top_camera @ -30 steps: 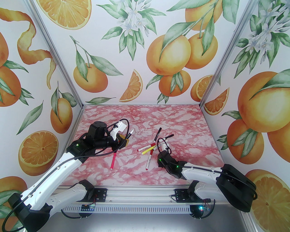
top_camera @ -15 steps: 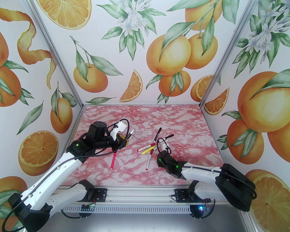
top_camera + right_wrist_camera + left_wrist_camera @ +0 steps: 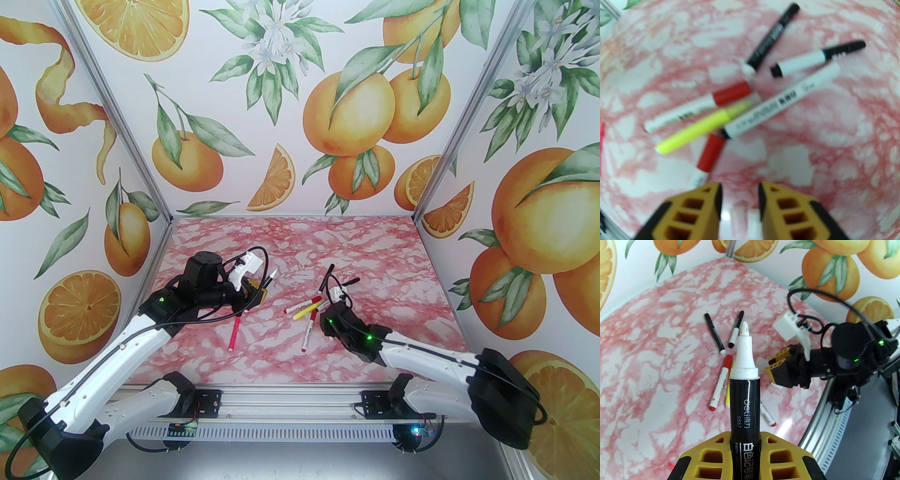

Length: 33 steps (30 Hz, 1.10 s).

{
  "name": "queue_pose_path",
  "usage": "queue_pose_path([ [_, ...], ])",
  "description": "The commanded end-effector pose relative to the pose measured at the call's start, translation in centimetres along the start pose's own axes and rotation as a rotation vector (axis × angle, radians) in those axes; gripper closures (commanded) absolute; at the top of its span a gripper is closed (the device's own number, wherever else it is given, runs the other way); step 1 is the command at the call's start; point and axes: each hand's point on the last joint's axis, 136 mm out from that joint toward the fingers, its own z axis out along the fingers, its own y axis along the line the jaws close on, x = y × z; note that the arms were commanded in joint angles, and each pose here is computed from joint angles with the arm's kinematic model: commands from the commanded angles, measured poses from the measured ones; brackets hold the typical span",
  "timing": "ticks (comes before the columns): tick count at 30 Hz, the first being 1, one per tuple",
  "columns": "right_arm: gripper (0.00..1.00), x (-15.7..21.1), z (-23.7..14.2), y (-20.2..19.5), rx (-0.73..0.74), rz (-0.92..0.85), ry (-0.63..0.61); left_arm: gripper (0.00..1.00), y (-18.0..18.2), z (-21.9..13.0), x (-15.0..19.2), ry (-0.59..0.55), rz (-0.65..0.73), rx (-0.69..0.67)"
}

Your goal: Open the pen caps

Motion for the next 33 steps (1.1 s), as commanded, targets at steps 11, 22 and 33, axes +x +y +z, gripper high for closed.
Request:
queue_pose_path([
  [11,0.19,-3.9,-9.2,5.2,-0.35,-0.004,-0.028,0.95,4.2,2.0,7.1,0.099,-0.354,-0.218],
  [22,0.0,-4.1,-12.6,8.9,-0.555,-0.039,0.048,0.97,8.0,3.8,14.7,0.228,-0.544,-0.451],
  [33,0.0,-4.1,-12.3,9.3,-0.571,-0.033,0.052,0.97,8.7,5.7,18.6,0.275,-0.548,-0.54],
])
